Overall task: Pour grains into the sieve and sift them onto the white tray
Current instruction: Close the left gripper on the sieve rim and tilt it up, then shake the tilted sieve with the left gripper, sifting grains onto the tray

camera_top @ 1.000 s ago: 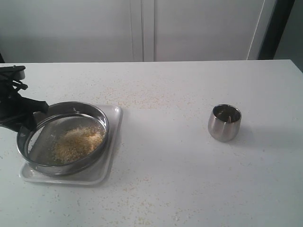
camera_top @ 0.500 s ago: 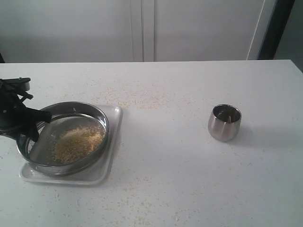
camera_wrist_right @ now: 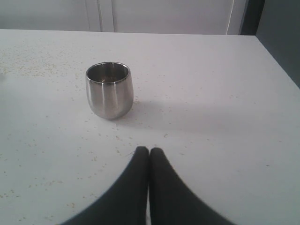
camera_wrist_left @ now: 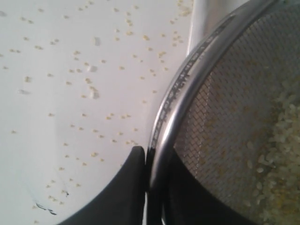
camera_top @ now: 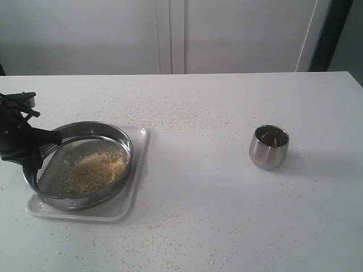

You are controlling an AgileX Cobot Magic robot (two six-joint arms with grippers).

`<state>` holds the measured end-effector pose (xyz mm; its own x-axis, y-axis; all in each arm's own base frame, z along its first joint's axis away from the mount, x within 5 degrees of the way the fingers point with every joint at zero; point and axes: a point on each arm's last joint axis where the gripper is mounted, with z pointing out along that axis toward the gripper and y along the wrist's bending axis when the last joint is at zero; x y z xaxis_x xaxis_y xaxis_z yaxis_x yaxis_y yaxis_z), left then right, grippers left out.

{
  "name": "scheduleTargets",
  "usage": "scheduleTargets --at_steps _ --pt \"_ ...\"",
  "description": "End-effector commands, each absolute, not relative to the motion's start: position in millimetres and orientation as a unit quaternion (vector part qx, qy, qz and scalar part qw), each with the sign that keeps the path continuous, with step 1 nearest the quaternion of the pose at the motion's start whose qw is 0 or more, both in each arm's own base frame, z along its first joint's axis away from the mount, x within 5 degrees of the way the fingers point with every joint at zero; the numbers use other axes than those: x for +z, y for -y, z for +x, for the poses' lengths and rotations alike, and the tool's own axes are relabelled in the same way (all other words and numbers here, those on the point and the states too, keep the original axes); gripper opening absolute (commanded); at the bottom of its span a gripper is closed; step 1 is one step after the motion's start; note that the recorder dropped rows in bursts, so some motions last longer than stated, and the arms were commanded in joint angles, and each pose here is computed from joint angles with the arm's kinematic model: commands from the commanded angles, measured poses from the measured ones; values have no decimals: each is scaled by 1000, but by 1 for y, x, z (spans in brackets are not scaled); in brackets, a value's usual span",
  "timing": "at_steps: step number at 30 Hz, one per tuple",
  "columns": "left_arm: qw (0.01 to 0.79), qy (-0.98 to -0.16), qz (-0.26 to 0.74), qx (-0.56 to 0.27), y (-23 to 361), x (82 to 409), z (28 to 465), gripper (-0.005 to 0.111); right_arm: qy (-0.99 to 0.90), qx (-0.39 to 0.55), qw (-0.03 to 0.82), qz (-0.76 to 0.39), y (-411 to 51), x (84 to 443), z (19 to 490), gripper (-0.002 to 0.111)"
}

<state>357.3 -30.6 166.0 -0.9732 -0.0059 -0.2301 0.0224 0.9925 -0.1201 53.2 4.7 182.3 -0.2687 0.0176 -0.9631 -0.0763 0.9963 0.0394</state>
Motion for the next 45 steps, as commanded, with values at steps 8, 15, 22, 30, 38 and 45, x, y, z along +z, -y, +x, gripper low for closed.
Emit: scheduleTargets --at_steps 8,15,22,30,38,45 --pt "89 -994 1 -67 33 174 349 0 -791 38 610 -13 -4 182 53 0" --pt "119 -990 8 -73 34 201 348 0 -791 38 610 -13 -4 182 53 0" --pt "134 -985 -29 -109 26 209 351 0 -791 38 610 -13 -4 182 53 0" --pt "129 -975 -75 -165 19 212 351 0 -791 38 610 -13 -4 182 53 0" --pt "140 -982 15 -125 27 211 351 0 -791 38 610 -13 -4 182 53 0" --pt "141 -979 -93 -115 5 210 353 0 -791 38 610 -13 -4 182 53 0"
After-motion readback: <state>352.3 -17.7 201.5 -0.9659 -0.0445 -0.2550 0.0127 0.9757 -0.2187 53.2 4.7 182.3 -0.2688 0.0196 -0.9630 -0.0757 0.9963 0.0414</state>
